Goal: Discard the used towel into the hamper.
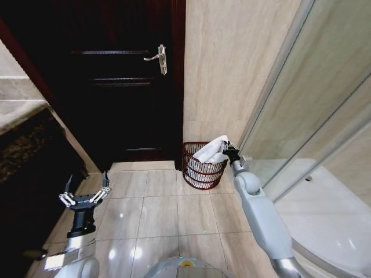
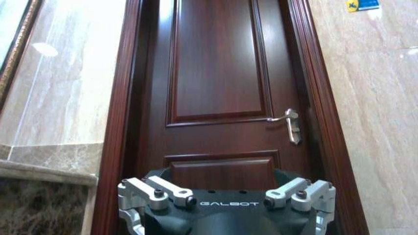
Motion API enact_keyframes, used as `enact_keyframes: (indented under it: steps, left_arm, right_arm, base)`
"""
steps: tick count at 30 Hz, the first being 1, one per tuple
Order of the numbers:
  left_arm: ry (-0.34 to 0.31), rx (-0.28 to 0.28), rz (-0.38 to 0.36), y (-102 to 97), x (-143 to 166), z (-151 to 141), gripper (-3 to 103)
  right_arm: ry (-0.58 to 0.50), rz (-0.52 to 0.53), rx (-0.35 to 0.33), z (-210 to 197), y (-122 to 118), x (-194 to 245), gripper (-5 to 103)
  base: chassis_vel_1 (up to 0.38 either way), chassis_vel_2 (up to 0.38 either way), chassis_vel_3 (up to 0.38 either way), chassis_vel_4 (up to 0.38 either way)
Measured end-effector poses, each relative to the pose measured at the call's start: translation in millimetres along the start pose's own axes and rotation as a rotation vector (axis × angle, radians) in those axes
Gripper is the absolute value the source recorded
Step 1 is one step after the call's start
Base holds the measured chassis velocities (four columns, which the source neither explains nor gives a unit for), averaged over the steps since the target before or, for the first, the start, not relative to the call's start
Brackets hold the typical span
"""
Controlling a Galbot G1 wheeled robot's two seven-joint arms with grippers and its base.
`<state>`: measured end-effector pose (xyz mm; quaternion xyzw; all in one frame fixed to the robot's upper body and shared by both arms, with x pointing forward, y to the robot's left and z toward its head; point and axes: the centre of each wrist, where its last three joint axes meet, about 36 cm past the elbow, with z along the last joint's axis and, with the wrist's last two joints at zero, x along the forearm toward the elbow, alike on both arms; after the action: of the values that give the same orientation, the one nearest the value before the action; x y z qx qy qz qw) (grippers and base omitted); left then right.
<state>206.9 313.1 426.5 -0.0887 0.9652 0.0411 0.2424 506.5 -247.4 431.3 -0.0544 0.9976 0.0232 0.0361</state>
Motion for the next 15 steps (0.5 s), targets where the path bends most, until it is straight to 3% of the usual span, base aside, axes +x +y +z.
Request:
enact_keyframes:
  steps: [15]
  left_arm:
    - [0.002, 0.006, 0.005, -1.3, 3, 5, 100]
  right_arm:
    - [-0.011, 0.032, -0.004, 7, 3, 37, 4]
  base:
    - [-0.014, 0.008, 0.011, -0.008]
